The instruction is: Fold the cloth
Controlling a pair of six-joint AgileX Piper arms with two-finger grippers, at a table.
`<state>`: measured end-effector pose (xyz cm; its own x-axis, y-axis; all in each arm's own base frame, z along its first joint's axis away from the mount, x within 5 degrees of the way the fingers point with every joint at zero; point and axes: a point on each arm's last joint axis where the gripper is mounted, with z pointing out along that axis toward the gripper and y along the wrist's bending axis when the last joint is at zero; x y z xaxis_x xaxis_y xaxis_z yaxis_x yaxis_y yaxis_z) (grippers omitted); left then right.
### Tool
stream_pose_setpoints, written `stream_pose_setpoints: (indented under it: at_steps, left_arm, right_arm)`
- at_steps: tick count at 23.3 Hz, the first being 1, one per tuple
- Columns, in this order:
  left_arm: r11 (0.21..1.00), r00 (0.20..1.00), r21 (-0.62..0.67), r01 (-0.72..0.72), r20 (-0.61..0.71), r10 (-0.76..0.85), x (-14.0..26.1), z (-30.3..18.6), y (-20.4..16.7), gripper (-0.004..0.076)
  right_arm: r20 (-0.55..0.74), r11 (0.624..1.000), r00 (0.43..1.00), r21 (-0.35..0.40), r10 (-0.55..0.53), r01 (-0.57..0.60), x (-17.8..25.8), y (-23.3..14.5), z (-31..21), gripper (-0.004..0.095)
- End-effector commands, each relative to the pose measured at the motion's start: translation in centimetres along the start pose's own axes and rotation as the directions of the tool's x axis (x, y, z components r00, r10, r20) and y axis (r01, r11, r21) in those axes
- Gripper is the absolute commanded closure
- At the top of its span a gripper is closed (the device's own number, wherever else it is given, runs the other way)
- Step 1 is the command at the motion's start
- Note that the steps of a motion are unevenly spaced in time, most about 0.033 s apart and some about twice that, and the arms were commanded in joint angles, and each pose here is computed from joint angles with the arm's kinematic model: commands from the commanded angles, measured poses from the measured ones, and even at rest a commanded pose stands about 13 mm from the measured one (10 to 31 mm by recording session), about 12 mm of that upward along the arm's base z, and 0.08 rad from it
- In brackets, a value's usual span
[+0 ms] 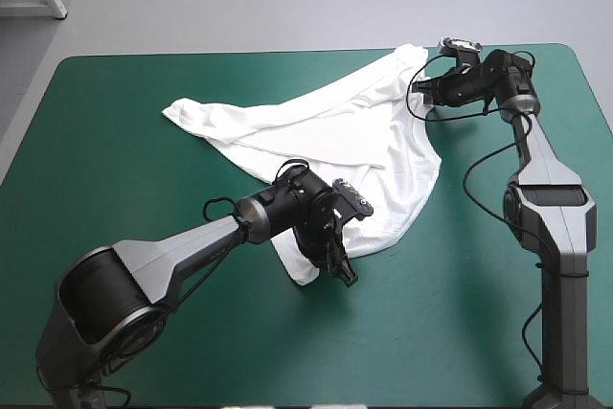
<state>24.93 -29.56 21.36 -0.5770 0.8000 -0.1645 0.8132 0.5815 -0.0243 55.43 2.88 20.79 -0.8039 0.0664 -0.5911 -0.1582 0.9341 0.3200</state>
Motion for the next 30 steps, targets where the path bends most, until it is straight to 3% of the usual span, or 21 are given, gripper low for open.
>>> stream_pose_setpoints:
  at_steps: [1, 3, 8, 11, 15, 21, 27, 28, 29, 30]
  left_arm:
    - [0.999, 0.994, 0.041, 0.031, 0.105, -0.035, -0.5, -2.3, -0.9, 0.0704]
    - [0.999, 0.985, 0.026, 0.026, 0.169, -0.03, -0.7, -3.6, -0.8, 0.0704]
    - [0.996, 0.928, -0.077, 0.048, 0.373, -0.016, -0.3, -11.7, -0.2, 0.0704]
    - [0.983, 0.827, -0.168, 0.076, 0.561, 0.032, 1.6, -20.2, 0.1, 0.0704]
    - [0.953, 0.7, -0.256, 0.159, 0.71, 0.074, 4.6, -28.1, 0.5, 0.0704]
    - [0.841, 0.582, -0.417, 0.343, 0.798, 0.159, 10.3, -36.8, 1.9, 0.0704]
    - [0.57, 0.523, -0.569, 0.593, 0.81, 0.266, 15.1, -43.0, 3.9, 0.0704]
    - [0.499, 0.483, -0.578, 0.645, 0.815, 0.32, 16.1, -44.7, 4.0, 0.0704]
    - [0.478, 0.461, -0.576, 0.663, 0.817, 0.346, 16.5, -45.4, 4.0, 0.0704]
    - [0.463, 0.384, -0.554, 0.692, 0.825, 0.414, 17.2, -47.0, 3.7, 0.0704]
  right_arm:
    - [0.149, 0.999, 0.989, -0.03, -0.013, 0.017, -2.8, 1.9, -4.0, 0.0923]
    - [0.166, 0.995, 0.986, -0.102, 0.016, 0.001, -3.5, 3.0, -5.5, 0.0925]
    - [0.306, 0.983, 0.951, -0.154, -0.046, 0.097, -6.6, 6.7, -13.4, 0.0925]
    - [0.439, 0.975, 0.894, -0.143, -0.089, 0.167, -7.8, 9.5, -20.6, 0.0925]
    - [0.557, 0.964, 0.822, -0.134, -0.118, 0.229, -7.7, 12.1, -27.4, 0.0925]
    - [0.686, 0.943, 0.712, -0.119, -0.149, 0.312, -6.1, 15.7, -36.6, 0.0925]
    - [0.866, 0.918, 0.474, -0.045, -0.161, 0.395, -3.1, 19.3, -47.2, 0.0925]
    - [0.903, 0.904, 0.399, -0.031, -0.157, 0.427, -2.1, 20.2, -49.7, 0.0925]
    - [0.92, 0.894, 0.36, -0.027, -0.152, 0.447, -1.5, 20.7, -50.9, 0.0925]
    - [0.948, 0.879, 0.29, -0.025, -0.13, 0.477, -0.5, 21.5, -53.0, 0.0925]
